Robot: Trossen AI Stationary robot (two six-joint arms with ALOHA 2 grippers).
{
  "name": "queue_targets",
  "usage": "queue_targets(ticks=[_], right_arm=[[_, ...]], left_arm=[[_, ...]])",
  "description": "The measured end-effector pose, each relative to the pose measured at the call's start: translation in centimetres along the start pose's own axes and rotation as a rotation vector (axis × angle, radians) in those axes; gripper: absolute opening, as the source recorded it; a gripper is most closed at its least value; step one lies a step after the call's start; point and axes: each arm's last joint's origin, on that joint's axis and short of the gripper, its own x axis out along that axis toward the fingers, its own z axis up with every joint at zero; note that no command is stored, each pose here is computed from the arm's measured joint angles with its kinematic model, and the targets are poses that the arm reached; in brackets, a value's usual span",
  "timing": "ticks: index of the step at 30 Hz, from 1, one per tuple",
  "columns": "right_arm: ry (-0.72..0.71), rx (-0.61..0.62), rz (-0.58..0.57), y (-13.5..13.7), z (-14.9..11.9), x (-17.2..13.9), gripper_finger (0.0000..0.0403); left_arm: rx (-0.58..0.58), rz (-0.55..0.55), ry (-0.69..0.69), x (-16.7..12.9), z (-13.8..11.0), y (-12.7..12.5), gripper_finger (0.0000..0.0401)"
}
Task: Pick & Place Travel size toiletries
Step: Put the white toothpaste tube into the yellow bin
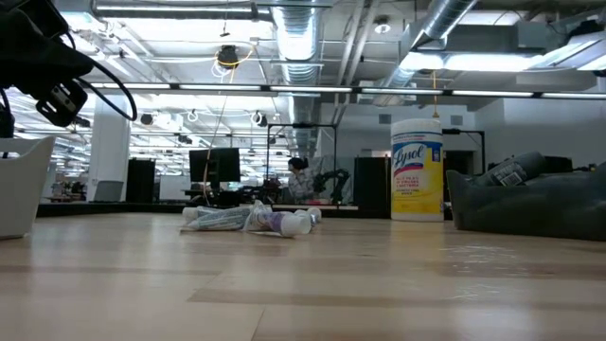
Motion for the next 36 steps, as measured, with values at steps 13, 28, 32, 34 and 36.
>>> queue_targets(ticks=[13,28,32,34,36], right_arm=[[-0.039,0.007,-0.103,2.5,-1.9,4.2,0.0012],[-0.061,0.023,-0.118,2.7,-2.0,4.8,0.0016],[-0.063,0.028,-0.119,2.7,-2.0,4.8,0.0016],[-0.063,0.029,-0.119,2.7,-2.0,4.8,0.0016],[-0.069,0.029,-0.114,2.7,-2.0,4.8,0.0017]], left_arm=[[-0.016,-0.003,-0.005,0.0,0.0,0.0,0.0001],[-0.025,-0.008,-0.012,0.0,0.1,-0.1,0.0001],[-0.029,-0.01,-0.015,0.0,0.2,-0.1,0.0001],[-0.032,-0.011,-0.017,0.0,0.2,-0.1,0.0001],[-0.034,-0.012,-0.019,0.0,0.2,-0.1,0.0001]])
